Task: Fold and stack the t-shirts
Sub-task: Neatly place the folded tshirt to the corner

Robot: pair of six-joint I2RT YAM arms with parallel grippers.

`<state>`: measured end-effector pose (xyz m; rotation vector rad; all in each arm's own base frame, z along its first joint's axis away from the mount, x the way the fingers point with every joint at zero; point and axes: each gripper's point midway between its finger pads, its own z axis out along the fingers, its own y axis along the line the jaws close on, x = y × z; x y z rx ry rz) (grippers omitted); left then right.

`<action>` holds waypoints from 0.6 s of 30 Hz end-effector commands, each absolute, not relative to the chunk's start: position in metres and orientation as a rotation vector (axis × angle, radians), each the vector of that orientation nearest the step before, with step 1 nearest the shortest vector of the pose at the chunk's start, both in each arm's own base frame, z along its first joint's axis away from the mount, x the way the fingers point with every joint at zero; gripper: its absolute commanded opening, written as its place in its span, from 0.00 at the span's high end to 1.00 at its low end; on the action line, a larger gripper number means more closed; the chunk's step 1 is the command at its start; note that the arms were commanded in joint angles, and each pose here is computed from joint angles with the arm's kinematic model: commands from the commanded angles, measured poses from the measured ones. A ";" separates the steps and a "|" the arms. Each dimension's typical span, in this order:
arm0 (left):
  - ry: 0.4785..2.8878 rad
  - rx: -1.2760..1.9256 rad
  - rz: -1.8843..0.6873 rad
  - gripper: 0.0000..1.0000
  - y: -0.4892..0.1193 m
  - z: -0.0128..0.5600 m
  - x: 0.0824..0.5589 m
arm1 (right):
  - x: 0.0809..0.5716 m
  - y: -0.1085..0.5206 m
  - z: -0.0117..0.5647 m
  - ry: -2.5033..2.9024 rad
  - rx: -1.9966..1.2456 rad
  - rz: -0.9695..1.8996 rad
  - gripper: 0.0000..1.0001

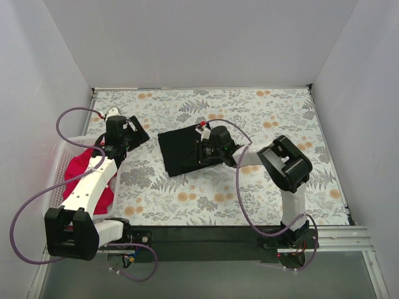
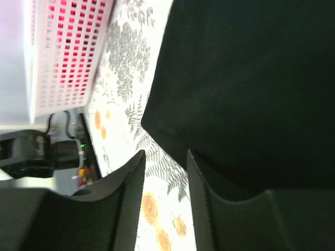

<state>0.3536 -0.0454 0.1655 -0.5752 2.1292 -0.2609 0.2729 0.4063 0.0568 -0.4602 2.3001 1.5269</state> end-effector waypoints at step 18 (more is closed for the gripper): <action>2.523 -0.663 -0.324 0.43 -0.132 0.050 0.306 | 0.279 0.221 0.121 2.240 -0.482 0.665 0.21</action>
